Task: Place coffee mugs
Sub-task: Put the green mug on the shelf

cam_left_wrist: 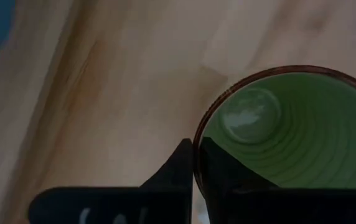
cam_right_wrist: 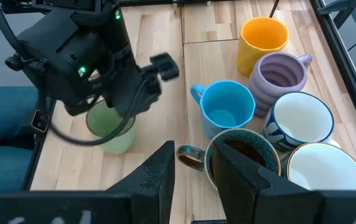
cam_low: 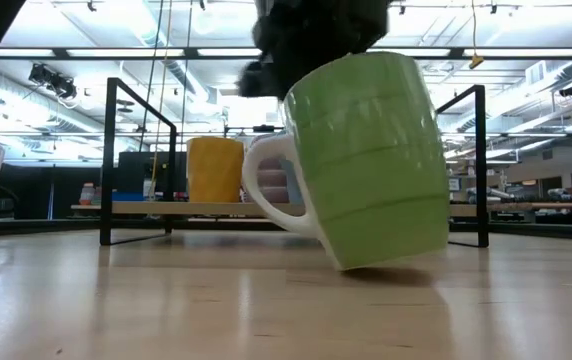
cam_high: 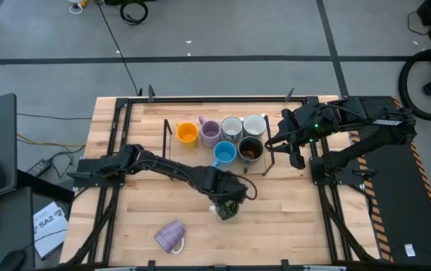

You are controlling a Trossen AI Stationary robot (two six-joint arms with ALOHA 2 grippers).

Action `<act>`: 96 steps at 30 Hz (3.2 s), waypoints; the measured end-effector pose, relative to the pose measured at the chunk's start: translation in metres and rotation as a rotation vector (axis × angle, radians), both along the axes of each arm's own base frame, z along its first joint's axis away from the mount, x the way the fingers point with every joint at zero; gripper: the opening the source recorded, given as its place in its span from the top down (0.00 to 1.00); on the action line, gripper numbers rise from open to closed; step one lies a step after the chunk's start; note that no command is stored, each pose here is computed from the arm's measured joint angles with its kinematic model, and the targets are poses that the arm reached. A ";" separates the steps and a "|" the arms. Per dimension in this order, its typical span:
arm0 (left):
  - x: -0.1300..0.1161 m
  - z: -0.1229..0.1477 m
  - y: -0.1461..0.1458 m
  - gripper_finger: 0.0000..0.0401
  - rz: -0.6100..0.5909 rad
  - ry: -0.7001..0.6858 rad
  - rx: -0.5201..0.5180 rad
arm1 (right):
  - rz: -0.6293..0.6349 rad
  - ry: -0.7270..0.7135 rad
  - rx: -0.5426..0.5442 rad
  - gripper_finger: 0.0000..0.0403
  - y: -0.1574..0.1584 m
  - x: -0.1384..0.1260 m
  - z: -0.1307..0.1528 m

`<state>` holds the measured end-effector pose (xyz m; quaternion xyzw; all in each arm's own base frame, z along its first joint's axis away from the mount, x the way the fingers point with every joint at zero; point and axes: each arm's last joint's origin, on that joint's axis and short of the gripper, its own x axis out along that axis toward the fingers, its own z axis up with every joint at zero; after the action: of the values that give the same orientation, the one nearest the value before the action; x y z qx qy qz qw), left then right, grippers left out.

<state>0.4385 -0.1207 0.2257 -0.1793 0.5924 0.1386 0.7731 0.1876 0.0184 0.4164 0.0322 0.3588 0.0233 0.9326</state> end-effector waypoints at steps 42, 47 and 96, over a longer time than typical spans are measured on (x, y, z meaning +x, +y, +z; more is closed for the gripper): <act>-0.045 0.017 0.000 0.73 0.366 0.310 0.028 | 0.018 0.003 -0.021 0.72 0.000 0.000 0.000; -0.049 0.027 0.002 0.72 0.363 0.283 0.025 | 0.017 0.006 -0.021 0.72 0.000 0.000 -0.001; -0.060 0.018 -0.076 0.72 -0.369 0.053 0.204 | 0.166 -0.223 -0.085 0.72 0.078 0.031 -0.111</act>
<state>0.3789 -0.1962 0.2436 0.0150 0.6181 0.0587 0.7838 0.2185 0.0968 0.3053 -0.0398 0.2553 0.0885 0.9620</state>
